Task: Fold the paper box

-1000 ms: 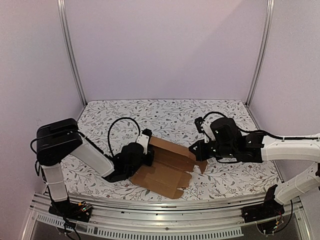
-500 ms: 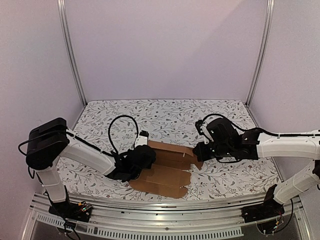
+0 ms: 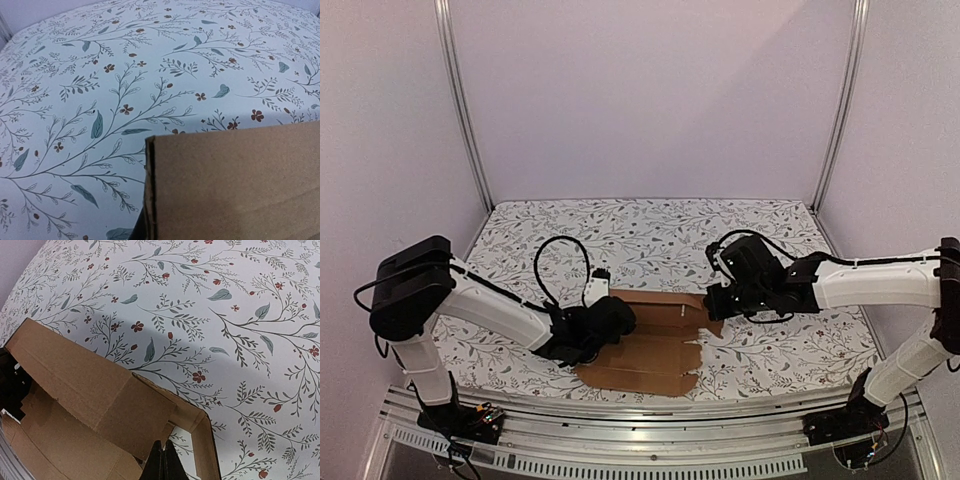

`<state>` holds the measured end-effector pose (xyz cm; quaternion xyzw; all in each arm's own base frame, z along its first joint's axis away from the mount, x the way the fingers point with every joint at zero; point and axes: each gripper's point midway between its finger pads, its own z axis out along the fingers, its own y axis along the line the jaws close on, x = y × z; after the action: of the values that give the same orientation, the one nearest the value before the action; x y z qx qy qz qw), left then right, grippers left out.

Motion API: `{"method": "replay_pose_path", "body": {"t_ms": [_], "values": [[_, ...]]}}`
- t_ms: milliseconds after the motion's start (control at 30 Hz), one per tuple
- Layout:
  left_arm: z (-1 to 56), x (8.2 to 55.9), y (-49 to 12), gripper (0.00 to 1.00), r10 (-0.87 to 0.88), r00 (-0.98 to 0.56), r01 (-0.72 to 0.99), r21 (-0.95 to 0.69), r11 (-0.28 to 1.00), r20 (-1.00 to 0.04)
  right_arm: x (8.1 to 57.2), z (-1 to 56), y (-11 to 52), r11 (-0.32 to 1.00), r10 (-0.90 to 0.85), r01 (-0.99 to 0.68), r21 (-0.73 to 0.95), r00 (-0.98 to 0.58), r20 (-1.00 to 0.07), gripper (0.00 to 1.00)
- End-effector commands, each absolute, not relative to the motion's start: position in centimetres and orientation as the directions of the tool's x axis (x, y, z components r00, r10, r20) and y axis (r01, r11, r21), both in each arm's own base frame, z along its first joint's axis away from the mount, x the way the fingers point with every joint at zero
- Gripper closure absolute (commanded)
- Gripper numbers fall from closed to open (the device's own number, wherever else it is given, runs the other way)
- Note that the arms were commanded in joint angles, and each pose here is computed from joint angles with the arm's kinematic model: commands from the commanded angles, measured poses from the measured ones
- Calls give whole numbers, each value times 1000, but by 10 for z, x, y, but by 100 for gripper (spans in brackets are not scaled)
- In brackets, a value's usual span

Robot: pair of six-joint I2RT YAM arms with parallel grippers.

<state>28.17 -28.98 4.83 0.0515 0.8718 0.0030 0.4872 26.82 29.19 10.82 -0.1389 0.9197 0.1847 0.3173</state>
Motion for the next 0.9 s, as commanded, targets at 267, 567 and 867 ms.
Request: {"method": "replay_pose_path", "body": {"t_ms": [267,567,867], "values": [[37,262,-295,100,143,-585,139,74,987,-798,284,103,306,893,-114,-362,268,-757,-644,100],[35,260,-301,100,129,-612,142,52,989,-780,278,86,319,871,-87,-355,340,-792,-604,100],[23,252,-310,100,89,-666,147,-13,989,-740,269,83,338,837,-7,-337,431,-794,-608,100]]}}
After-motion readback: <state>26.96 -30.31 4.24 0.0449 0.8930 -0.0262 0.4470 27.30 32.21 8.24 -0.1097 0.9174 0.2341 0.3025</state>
